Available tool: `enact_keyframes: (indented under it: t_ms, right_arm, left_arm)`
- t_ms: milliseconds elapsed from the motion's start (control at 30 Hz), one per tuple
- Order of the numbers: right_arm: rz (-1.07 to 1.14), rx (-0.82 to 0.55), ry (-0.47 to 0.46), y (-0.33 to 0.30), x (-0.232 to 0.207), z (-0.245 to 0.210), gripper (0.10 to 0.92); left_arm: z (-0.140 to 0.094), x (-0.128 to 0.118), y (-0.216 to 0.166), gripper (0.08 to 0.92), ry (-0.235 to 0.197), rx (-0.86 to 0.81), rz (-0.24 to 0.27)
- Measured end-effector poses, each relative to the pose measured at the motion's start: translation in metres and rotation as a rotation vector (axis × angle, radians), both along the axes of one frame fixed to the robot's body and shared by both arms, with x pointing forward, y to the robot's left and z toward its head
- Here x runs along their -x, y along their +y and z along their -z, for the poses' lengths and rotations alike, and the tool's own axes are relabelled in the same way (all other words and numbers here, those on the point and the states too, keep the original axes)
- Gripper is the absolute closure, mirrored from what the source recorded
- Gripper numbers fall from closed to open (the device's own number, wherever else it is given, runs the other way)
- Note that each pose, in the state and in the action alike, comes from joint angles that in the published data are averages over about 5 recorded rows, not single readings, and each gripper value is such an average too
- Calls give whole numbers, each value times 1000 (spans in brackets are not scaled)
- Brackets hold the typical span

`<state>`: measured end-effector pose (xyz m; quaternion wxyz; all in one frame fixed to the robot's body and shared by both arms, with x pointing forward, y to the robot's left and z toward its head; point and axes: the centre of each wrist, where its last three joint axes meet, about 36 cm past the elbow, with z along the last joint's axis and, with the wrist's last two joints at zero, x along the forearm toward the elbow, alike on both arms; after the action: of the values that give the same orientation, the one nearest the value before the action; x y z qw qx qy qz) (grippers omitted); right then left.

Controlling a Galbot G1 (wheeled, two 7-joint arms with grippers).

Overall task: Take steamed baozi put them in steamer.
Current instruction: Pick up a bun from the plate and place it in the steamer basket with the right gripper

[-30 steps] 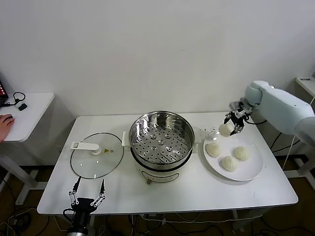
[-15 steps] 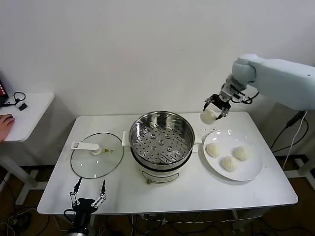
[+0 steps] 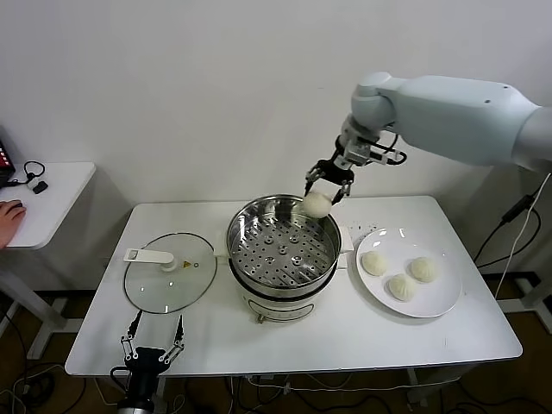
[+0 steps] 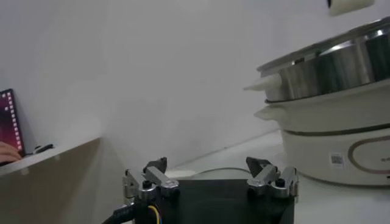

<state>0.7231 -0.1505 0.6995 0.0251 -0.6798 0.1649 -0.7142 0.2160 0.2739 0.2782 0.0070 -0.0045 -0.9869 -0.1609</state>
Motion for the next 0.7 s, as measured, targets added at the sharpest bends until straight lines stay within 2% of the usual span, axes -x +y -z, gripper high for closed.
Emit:
enact_keyframes:
  t_ms: [300,700]
  right_arm:
    - [-38,8,9,39,-17,33,344]
    - [19,10,2,52,-39,77,344]
  left_arm:
    - [-1,0,3,177,-2,0,-8]
    - [1,-1,4,177,-2,-2,-11]
